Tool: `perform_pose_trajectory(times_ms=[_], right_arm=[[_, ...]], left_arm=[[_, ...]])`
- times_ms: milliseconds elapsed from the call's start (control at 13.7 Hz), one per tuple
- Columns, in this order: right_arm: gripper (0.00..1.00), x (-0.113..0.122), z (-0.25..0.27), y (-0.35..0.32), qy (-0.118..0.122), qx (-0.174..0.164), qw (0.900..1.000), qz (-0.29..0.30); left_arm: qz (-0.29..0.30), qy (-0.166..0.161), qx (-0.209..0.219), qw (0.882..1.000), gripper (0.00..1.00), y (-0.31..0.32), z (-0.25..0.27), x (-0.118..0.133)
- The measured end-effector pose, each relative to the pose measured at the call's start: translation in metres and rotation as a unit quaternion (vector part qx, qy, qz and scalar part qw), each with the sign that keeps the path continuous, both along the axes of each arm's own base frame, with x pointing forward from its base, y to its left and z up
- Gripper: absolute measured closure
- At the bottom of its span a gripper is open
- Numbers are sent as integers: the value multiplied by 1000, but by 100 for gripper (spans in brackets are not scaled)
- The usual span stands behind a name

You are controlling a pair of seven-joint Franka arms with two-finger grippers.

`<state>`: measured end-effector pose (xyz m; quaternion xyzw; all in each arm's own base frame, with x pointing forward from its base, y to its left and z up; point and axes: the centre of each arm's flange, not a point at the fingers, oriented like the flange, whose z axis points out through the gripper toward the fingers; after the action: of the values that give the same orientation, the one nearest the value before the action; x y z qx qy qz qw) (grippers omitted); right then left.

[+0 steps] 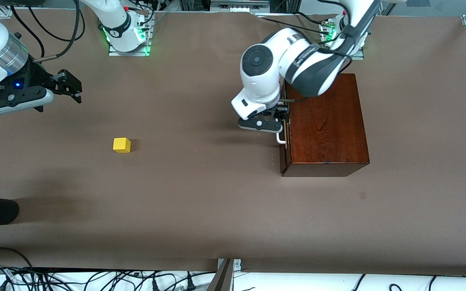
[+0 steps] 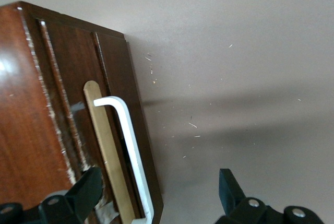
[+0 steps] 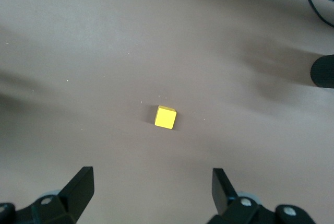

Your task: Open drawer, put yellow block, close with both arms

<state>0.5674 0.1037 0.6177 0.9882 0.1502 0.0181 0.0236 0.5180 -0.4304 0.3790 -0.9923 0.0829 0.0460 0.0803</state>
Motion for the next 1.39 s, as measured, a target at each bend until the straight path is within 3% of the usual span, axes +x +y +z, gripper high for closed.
perform_pose_trajectory(times_ms=[292,804,1388], right_arm=[[0,0,0,0,0,0,1000,0],[0,0,0,0,0,0,1000,0],[0,0,0,0,0,0,1000,0]], left_arm=[[6,13,18,1000,0,12,-27,7],[0,34,50,998,0,13,-63,-14],[-6,13,73,997,0,-2,-85,-29]])
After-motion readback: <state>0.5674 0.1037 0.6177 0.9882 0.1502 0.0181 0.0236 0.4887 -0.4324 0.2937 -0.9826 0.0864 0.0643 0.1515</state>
